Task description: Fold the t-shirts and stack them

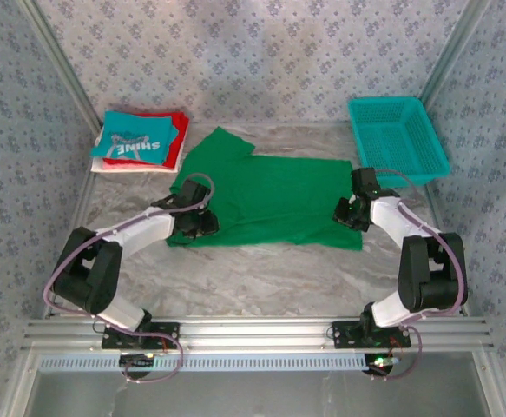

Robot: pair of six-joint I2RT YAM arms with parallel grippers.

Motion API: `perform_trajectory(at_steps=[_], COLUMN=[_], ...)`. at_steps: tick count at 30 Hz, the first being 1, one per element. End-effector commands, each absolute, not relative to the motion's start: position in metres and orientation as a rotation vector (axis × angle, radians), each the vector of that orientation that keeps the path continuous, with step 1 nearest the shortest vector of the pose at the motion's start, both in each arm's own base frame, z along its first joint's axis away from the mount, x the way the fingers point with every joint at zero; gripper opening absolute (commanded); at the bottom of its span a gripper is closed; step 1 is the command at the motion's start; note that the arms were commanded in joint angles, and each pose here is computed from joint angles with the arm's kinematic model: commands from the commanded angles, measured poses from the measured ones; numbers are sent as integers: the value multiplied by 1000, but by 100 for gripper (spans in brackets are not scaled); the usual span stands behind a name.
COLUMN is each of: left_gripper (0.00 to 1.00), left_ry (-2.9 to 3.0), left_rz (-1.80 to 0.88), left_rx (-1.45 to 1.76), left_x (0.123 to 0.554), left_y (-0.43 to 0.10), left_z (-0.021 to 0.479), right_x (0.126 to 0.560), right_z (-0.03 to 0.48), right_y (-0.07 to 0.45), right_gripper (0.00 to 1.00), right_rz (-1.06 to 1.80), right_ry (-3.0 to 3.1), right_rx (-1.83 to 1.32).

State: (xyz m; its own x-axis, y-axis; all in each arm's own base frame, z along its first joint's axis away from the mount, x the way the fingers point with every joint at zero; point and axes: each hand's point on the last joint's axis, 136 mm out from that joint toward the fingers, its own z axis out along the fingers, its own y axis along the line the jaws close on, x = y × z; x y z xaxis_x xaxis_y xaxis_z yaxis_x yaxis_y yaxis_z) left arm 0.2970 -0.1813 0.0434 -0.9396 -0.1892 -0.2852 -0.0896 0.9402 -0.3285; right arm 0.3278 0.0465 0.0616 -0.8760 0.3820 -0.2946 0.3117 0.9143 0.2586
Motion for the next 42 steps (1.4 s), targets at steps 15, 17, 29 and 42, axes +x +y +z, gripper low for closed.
perform_trajectory(at_steps=[15, 17, 29, 42], left_gripper=[6, 4, 6, 43], left_ry=[2739, 2726, 2710, 2479], left_rz=[-400, -378, -213, -183], left_rx=[-161, -138, 165, 160], left_x=[319, 324, 395, 393], left_y=[-188, -187, -216, -203], left_z=[48, 56, 72, 141], right_x=[329, 329, 328, 321], right_z=[69, 69, 71, 80], right_y=[48, 48, 48, 44], right_gripper=[29, 29, 30, 31], right_rz=[293, 294, 302, 286], right_ry=[2732, 2731, 2730, 2721], right_rx=[488, 487, 489, 481])
